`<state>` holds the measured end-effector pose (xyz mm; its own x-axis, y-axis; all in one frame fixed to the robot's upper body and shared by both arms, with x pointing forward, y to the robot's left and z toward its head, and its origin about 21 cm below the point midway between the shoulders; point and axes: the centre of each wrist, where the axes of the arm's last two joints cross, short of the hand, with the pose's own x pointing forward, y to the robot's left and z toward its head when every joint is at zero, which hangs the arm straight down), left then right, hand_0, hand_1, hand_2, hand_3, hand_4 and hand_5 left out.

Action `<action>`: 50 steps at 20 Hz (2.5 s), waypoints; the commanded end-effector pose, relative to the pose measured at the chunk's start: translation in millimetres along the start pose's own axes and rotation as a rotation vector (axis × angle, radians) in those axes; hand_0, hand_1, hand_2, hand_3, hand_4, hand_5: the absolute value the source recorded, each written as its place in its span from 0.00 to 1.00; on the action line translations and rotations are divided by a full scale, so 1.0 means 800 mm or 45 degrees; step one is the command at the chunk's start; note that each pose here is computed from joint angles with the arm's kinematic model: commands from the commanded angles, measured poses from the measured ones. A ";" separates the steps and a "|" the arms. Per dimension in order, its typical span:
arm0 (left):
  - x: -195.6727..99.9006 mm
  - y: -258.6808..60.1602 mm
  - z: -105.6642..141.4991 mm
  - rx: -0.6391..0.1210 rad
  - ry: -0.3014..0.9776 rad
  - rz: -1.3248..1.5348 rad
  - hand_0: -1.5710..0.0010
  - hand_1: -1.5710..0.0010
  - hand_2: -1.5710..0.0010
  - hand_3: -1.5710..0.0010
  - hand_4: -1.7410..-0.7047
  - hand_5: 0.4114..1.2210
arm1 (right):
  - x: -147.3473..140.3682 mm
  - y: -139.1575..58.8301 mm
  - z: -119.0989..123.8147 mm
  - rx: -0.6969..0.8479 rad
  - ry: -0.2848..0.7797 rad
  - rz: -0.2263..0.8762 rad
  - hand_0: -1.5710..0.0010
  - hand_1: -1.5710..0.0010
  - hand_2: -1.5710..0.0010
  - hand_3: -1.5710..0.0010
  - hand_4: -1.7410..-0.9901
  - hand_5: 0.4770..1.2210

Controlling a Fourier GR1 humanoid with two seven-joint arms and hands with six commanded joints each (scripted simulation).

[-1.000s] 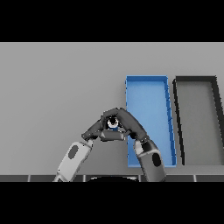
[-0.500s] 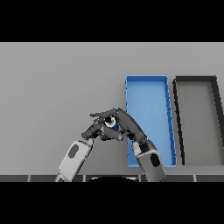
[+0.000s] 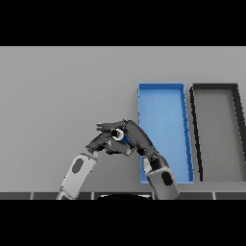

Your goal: Pick up the blue pipe and place it into the blue bin.

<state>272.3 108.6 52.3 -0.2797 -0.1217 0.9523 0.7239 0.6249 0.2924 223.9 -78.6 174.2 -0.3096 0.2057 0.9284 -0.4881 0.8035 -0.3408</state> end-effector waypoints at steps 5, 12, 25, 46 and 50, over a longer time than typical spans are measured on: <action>0.002 -0.006 -0.001 0.016 0.084 0.065 0.94 0.94 0.94 0.95 0.74 0.24 | 0.000 -0.003 0.000 -0.022 -0.034 0.007 0.00 0.00 0.00 0.00 0.00 1.00; -0.007 -0.007 0.002 0.027 0.117 0.021 0.99 0.99 0.99 0.99 0.80 0.08 | 0.017 -0.017 -0.001 -0.042 -0.112 -0.212 0.00 0.00 0.00 0.00 0.00 1.00; -0.002 -0.006 0.007 0.025 0.147 0.021 1.00 1.00 1.00 1.00 0.82 0.02 | 0.089 -0.184 -0.025 -0.503 -0.275 -0.151 0.00 0.00 0.00 0.00 0.00 1.00; -0.005 -0.010 0.014 0.027 0.148 0.019 1.00 1.00 1.00 1.00 0.82 0.01 | -0.087 -0.166 0.169 -1.086 0.687 -0.408 0.00 0.00 0.00 0.04 0.00 1.00; -0.007 -0.011 0.015 0.020 0.163 0.010 1.00 1.00 1.00 1.00 0.83 0.01 | -0.099 -0.141 0.174 -1.155 0.756 -0.337 0.00 0.00 0.00 0.35 0.00 1.00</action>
<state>259.7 112.7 43.5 -0.1896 -0.2138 0.9583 0.7158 0.6379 0.2840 190.4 -263.6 118.4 0.2576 0.0163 0.9661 0.3733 0.9205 -0.1151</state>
